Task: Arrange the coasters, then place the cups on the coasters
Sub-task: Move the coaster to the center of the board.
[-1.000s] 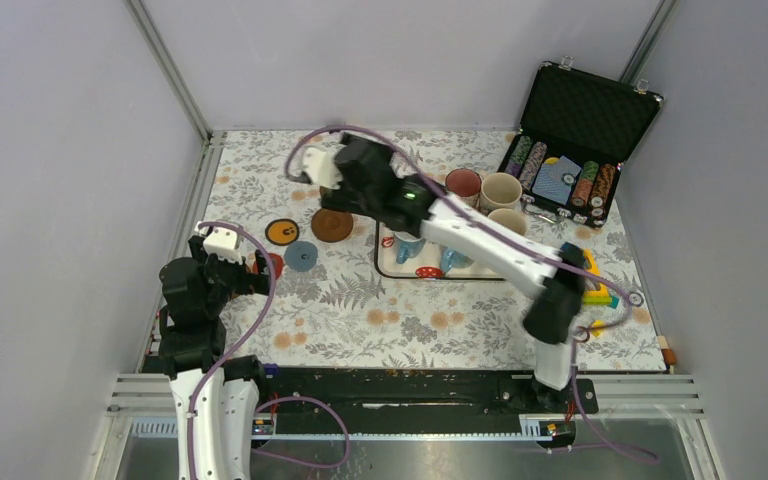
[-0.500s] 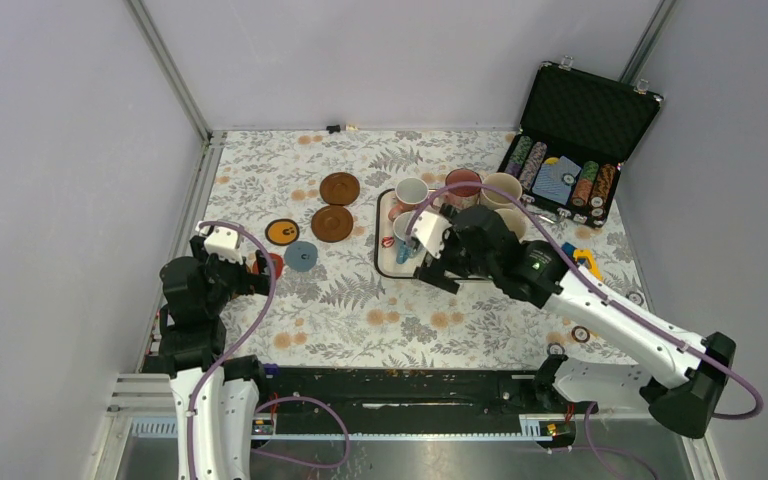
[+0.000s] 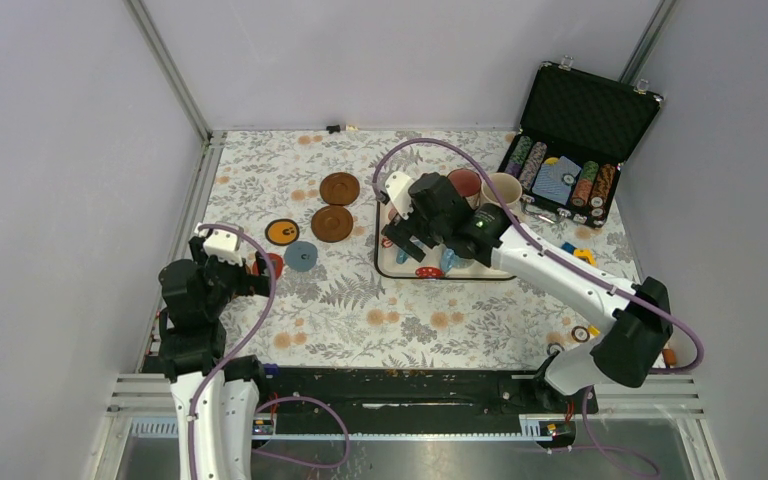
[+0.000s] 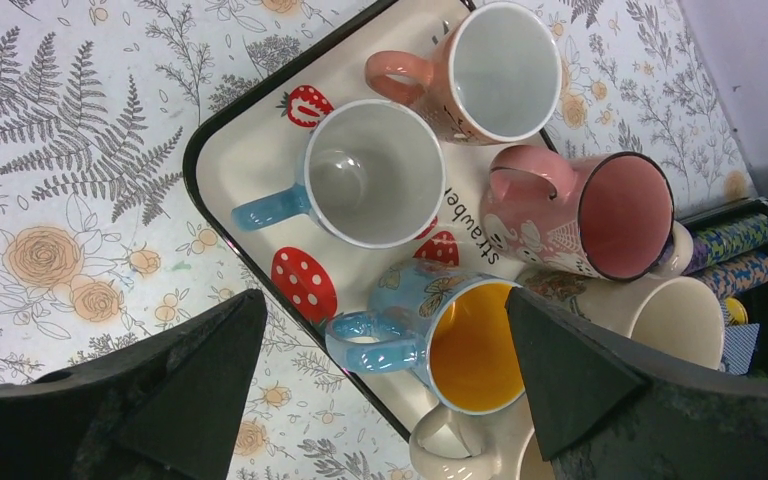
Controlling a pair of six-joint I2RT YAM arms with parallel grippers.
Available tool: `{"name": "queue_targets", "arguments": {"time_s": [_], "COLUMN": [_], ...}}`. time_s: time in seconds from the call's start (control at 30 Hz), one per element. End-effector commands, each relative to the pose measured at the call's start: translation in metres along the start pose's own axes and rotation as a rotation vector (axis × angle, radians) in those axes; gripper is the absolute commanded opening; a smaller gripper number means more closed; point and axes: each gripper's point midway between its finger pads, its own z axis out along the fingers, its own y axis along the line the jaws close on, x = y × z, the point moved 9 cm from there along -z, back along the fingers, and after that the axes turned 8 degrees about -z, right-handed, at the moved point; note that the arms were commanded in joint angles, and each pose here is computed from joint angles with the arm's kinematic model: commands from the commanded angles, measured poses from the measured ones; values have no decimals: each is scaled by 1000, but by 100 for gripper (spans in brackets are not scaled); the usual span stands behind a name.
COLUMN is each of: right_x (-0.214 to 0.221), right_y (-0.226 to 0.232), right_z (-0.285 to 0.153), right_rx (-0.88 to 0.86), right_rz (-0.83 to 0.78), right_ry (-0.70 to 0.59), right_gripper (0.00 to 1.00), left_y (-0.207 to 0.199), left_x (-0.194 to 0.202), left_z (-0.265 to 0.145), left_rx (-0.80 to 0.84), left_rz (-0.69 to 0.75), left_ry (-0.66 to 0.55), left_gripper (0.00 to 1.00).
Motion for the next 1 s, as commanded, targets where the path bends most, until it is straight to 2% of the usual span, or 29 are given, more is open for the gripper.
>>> {"name": "queue_targets", "arguments": {"time_s": [0.0,0.13,0.23,0.4,0.53,0.63,0.73,0.97], "right_x": [7,11,7,24,56,74,87,85], "right_y": [-4,-4,-14,-17,-2,18,39,48], "right_z": [-4,-7,-30,-95,-122,-126,-115,-86], "right_rx": [49,57,87,44,-3,-97,-230,-288], "right_rz": [7,-4,12,-12,-20,-23,-47,-21], "right_ry": [-8,-1,11,-51,-156,-248,-281,-181], "right_gripper": [98,98,98,98,98,98,98,98], "left_y": [-1,4,10,26,43,54,66,77], "left_x": [-4,-7,-9,-27,-49,-54,-52,-16], "left_z": [1,4,12,29,56,77,89,80], "left_rx": [17,-27,-18,-16,-86,-160,-288,-417], "left_rz": [22,1,38,74,60,90,156,217], "left_ry": [-39,-33,2,210,326,394,495,669], "left_gripper": [99,99,99,99,99,99,99,99]}}
